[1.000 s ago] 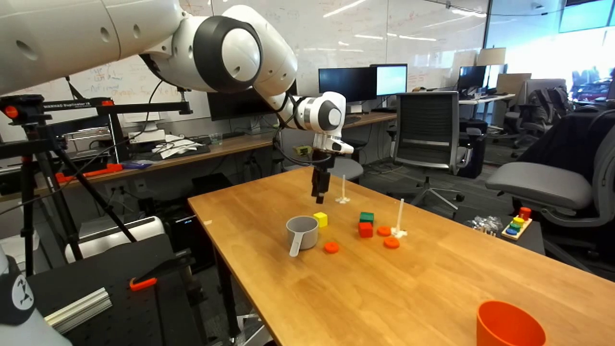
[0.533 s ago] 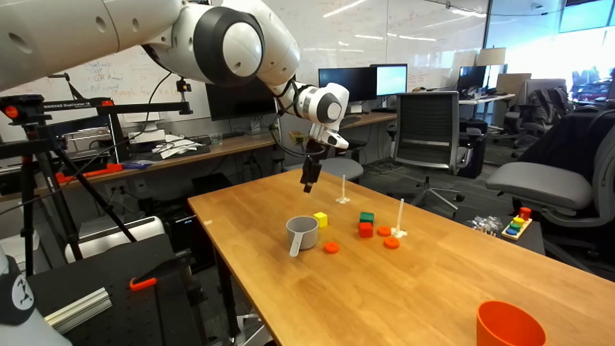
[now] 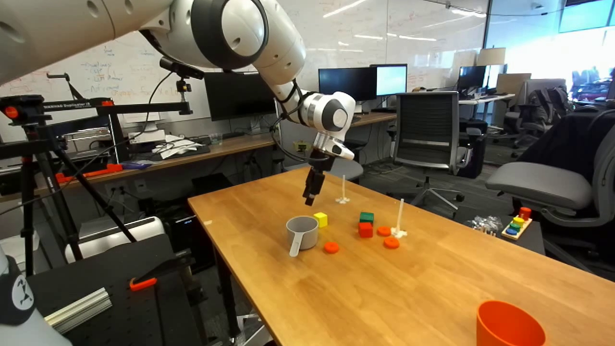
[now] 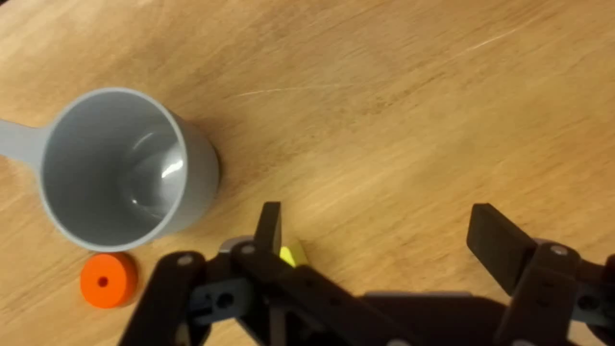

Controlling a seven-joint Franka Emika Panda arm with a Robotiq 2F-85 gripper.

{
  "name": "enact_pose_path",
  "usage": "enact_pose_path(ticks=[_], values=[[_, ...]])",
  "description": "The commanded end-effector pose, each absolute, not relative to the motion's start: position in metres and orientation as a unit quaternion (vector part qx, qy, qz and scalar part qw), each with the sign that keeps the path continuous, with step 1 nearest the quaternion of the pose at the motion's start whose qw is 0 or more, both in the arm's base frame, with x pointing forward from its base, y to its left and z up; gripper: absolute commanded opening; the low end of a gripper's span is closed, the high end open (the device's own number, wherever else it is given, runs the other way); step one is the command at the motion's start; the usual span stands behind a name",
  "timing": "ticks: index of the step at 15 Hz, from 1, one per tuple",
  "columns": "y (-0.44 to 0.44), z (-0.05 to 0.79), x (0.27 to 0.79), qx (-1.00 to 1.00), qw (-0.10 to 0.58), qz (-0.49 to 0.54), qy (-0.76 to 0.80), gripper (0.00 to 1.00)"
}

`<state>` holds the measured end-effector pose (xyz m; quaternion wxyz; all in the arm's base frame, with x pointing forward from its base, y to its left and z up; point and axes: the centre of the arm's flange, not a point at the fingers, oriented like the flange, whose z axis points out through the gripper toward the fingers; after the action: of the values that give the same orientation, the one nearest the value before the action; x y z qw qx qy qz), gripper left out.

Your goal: Place the yellow, green and orange blocks inside the grey measuring cup

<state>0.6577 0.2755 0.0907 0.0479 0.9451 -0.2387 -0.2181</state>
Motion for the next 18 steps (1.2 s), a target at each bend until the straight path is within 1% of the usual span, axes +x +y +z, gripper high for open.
enact_pose_path(ticks=[1,6,9,16,17,18], values=[[0.25,0.1,0.632,0.939,0.079,-0.214,-0.258,1.0],[0.225,0.096,0.633,0.933,0.097,-0.21,-0.274,1.0],[0.216,0.089,0.639,0.934,0.106,-0.19,-0.283,1.0],[0.217,0.069,0.649,0.937,0.108,-0.174,-0.282,0.99],[0.219,0.067,0.649,0.938,0.109,-0.174,-0.278,0.75],[0.217,0.065,0.65,0.938,0.108,-0.174,-0.278,0.74]])
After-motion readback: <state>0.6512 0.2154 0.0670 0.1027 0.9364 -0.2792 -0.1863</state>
